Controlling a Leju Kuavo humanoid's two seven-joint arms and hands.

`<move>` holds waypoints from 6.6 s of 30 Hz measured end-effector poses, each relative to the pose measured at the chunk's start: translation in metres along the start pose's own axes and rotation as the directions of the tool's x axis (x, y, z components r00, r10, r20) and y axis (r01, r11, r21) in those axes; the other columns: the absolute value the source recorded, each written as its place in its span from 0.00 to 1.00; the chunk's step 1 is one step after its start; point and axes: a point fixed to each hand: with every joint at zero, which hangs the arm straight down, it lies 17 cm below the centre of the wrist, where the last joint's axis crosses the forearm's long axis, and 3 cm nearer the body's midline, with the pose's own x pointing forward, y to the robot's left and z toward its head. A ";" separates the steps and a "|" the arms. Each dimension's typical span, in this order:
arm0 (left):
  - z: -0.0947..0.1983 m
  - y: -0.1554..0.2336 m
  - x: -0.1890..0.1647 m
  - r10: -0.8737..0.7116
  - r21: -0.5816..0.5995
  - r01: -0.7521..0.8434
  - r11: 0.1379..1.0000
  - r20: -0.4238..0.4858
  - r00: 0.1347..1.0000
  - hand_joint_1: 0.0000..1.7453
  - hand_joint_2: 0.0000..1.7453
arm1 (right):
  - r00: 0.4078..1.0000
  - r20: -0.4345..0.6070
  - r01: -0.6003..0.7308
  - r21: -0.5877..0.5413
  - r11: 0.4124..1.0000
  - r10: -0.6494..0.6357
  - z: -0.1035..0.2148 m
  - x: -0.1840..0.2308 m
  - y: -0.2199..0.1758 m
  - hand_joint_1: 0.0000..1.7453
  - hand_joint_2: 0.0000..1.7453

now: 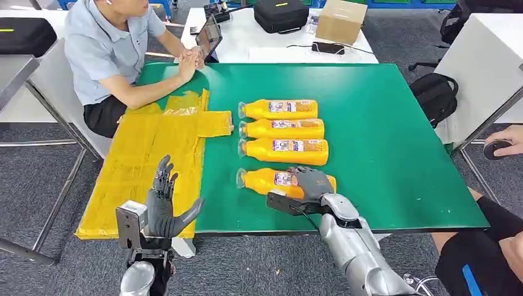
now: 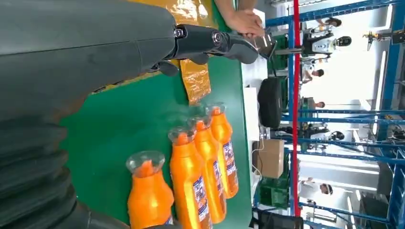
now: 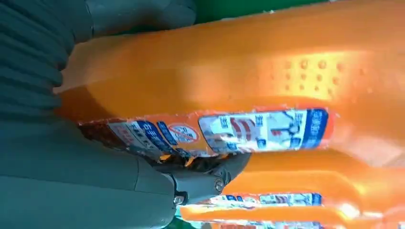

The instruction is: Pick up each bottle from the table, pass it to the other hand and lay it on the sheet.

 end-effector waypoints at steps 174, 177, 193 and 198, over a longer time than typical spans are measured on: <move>-0.057 0.076 -0.131 -0.988 -0.355 0.922 0.155 -0.081 0.135 0.70 1.00 | 0.298 0.954 0.830 -0.242 0.503 -0.032 0.261 0.235 -0.250 0.00 0.00; -0.049 0.074 -0.146 -0.989 -0.398 0.905 0.149 -0.074 0.130 0.58 1.00 | 0.316 0.948 0.824 -0.249 0.509 -0.047 0.253 0.231 -0.246 0.00 0.00; -0.037 0.067 -0.169 -0.983 -0.462 0.868 0.183 -0.069 0.170 0.31 1.00 | 0.365 0.926 0.814 -0.266 0.516 -0.100 0.230 0.216 -0.232 0.00 0.00; -0.028 0.058 -0.177 -0.964 -0.500 0.827 0.257 -0.074 0.256 0.00 0.00 | 0.368 0.923 0.814 -0.262 0.518 -0.111 0.227 0.215 -0.230 0.00 0.00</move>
